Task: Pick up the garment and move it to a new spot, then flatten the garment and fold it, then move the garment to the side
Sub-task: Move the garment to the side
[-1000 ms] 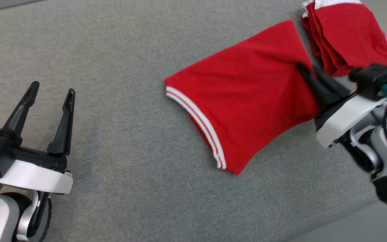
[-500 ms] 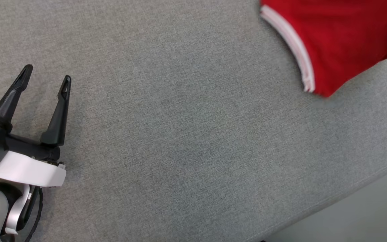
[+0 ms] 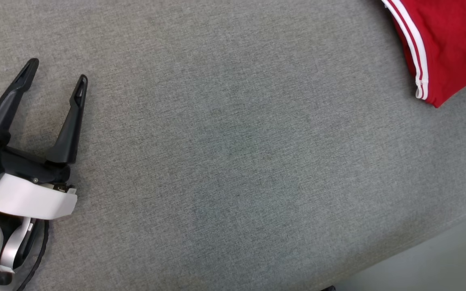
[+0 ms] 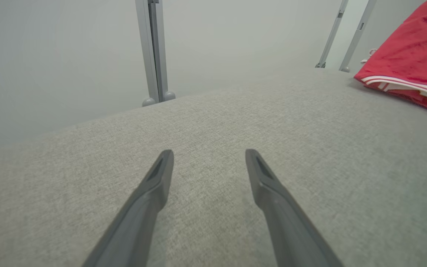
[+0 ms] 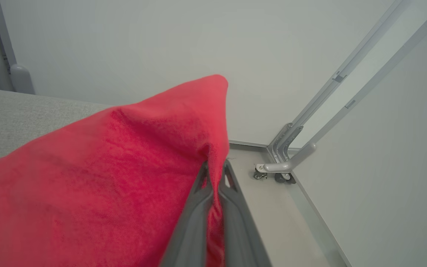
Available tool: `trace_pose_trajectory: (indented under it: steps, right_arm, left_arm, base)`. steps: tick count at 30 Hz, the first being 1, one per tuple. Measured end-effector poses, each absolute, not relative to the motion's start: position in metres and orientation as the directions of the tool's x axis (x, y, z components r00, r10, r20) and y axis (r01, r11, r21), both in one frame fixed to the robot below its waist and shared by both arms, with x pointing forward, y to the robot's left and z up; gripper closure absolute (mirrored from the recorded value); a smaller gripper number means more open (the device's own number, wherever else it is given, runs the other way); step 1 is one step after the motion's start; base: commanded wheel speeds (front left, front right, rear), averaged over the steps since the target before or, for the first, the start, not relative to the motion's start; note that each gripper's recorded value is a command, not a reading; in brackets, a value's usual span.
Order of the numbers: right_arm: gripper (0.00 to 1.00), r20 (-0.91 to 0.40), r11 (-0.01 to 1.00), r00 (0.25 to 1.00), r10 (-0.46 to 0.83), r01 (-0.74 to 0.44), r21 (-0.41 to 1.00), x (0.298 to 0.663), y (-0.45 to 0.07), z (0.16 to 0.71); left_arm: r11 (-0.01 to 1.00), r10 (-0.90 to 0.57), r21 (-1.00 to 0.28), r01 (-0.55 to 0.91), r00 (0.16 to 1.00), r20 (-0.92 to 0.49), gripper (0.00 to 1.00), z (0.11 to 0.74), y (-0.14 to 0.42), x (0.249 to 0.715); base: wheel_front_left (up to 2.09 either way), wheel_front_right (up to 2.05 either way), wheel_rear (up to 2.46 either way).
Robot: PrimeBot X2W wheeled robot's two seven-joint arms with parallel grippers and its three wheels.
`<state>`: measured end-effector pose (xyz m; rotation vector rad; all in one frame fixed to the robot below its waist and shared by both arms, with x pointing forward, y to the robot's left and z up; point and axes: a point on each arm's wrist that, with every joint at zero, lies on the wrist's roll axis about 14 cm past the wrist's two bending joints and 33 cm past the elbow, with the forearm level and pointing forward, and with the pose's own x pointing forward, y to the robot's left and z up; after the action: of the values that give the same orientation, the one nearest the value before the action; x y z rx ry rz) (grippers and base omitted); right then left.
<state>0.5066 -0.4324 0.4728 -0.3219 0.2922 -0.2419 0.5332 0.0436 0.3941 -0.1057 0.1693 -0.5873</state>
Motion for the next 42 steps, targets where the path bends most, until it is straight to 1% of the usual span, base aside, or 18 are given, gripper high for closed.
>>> trace_pose_trajectory:
  steps: [1,2,3,10,14,19,23,29,31,34,42]
  right_arm:
    - [0.45,-0.245,0.922,0.926,-0.288,0.199,-0.331,0.506,-0.433,0.468]
    - [0.08,-0.256,0.92,0.92,-0.298,0.206,-0.332,0.505,-0.435,0.463]
    - [0.0,-0.251,0.92,0.92,-0.301,0.211,-0.331,0.504,-0.435,0.461]
    - [0.0,-0.235,0.906,0.896,-0.376,0.303,-0.296,0.482,-0.451,0.453]
    - [0.0,-0.187,0.9,0.894,-0.407,0.357,-0.248,0.47,-0.454,0.462]
    - [0.0,-0.11,0.904,0.902,-0.417,0.399,-0.156,0.457,-0.445,0.477]
    - [0.0,-0.053,0.912,0.913,-0.406,0.4,-0.088,0.447,-0.428,0.488]
    - [0.0,0.005,0.94,0.94,-0.341,0.341,-0.016,0.442,-0.383,0.493]
    - [0.0,0.001,0.954,0.954,-0.298,0.298,-0.009,0.443,-0.362,0.489]
    - [0.0,-0.002,0.973,0.974,-0.226,0.226,0.042,0.446,-0.323,0.484]
    - [0.0,0.023,0.99,0.997,-0.07,0.067,0.12,0.454,-0.248,0.492]
  left_arm:
    - [0.828,-0.558,-0.148,0.54,0.82,-0.127,0.0,0.394,0.044,0.534]
    - [0.829,-0.556,-0.147,0.539,0.822,-0.124,0.0,0.393,0.045,0.535]
    - [0.83,-0.556,-0.146,0.539,0.822,-0.124,0.0,0.393,0.045,0.536]
    - [0.827,-0.56,-0.14,0.545,0.819,-0.124,0.0,0.393,0.043,0.537]
    - [0.827,-0.56,-0.136,0.545,0.821,-0.112,0.0,0.401,0.042,0.536]
    - [0.835,-0.547,-0.141,0.533,0.832,-0.094,0.0,0.415,0.042,0.53]
    - [0.84,-0.535,-0.147,0.522,0.843,-0.061,0.0,0.432,0.042,0.525]
    - [0.87,-0.479,-0.154,0.469,0.877,-0.029,0.0,0.451,0.056,0.516]
    - [0.88,-0.452,-0.172,0.442,0.892,-0.024,0.0,0.455,0.063,0.511]
    - [0.903,-0.403,-0.172,0.394,0.915,-0.018,0.0,0.461,0.08,0.505]
    - [0.954,-0.256,-0.165,0.249,0.967,-0.017,0.0,0.473,0.129,0.481]
  base:
    - [0.0,0.0,0.0]
    - [0.0,0.0,0.0]
    - [0.0,0.0,0.0]
    - [0.0,0.0,0.0]
    - [0.0,0.0,0.0]
    - [0.0,0.0,0.0]
    - [0.0,0.0,0.0]
    - [0.0,0.0,0.0]
    - [0.0,0.0,0.0]
    - [0.0,0.0,0.0]
    - [0.0,0.0,0.0]
